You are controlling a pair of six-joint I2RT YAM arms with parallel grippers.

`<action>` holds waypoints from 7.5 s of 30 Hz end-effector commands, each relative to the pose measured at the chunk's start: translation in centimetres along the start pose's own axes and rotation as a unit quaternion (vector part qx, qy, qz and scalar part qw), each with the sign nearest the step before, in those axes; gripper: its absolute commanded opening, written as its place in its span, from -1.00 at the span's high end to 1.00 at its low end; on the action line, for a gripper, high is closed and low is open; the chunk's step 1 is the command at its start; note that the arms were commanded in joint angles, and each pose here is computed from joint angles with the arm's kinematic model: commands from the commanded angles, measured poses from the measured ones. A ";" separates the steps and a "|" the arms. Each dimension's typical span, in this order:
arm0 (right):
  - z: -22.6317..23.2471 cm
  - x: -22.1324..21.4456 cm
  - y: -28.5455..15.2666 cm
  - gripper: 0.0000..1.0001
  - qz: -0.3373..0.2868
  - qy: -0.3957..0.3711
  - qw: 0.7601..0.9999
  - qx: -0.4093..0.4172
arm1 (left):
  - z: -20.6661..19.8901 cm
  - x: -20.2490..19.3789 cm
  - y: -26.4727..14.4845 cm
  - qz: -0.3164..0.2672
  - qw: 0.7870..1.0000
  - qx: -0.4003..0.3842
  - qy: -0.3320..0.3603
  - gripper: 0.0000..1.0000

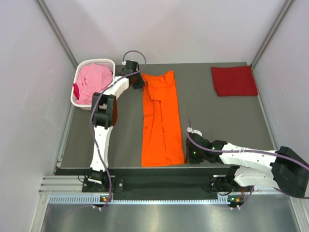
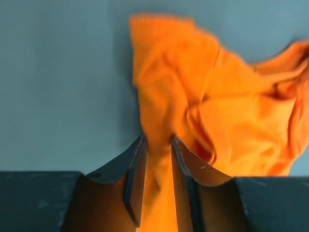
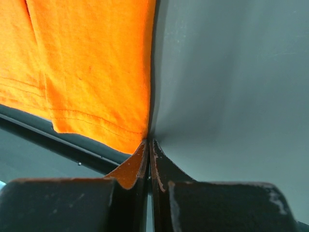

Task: Fold and stack the t-shirts
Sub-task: Fold the tshirt

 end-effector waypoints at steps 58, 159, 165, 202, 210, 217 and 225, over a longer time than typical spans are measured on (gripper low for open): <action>16.9 21.4 4.6 0.50 -0.160 -0.031 0.986 -0.026 | -1.0 -24.8 -28.0 0.108 0.978 -0.179 -0.014 0.68; 14.2 22.9 11.2 1.00 -0.194 -0.003 0.978 -0.080 | 2.9 -34.3 -26.2 0.205 0.979 -0.024 0.002 0.75; 14.1 22.7 11.3 1.00 -0.191 0.002 0.978 -0.078 | 1.8 -32.3 -27.5 0.183 0.983 -0.031 0.010 0.65; 4.0 4.0 0.4 0.20 -0.004 0.064 0.997 0.037 | 1.8 -31.8 -26.3 0.185 0.982 0.004 0.041 0.32; 3.6 2.2 2.2 0.23 0.012 0.063 0.998 0.023 | 1.9 -32.2 -26.1 0.179 0.983 -0.006 0.038 0.68; 2.9 2.2 2.3 0.85 -0.004 0.062 0.998 -0.010 | 1.4 -32.2 -26.2 0.188 0.981 -0.030 0.031 1.00; 2.2 1.5 -0.3 1.00 -0.023 0.052 0.998 -0.024 | -0.2 -32.1 -27.9 0.179 0.981 -0.073 0.008 1.00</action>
Point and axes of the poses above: each gripper's point midway between its finger pads, its own y axis out along the fingers, its own z axis along the line the jaws close on, x = y × z, the point moved 9 cm from there along -y, back along the fingers, and after that the axes turned 12 degrees about y, right-handed, at the moved point
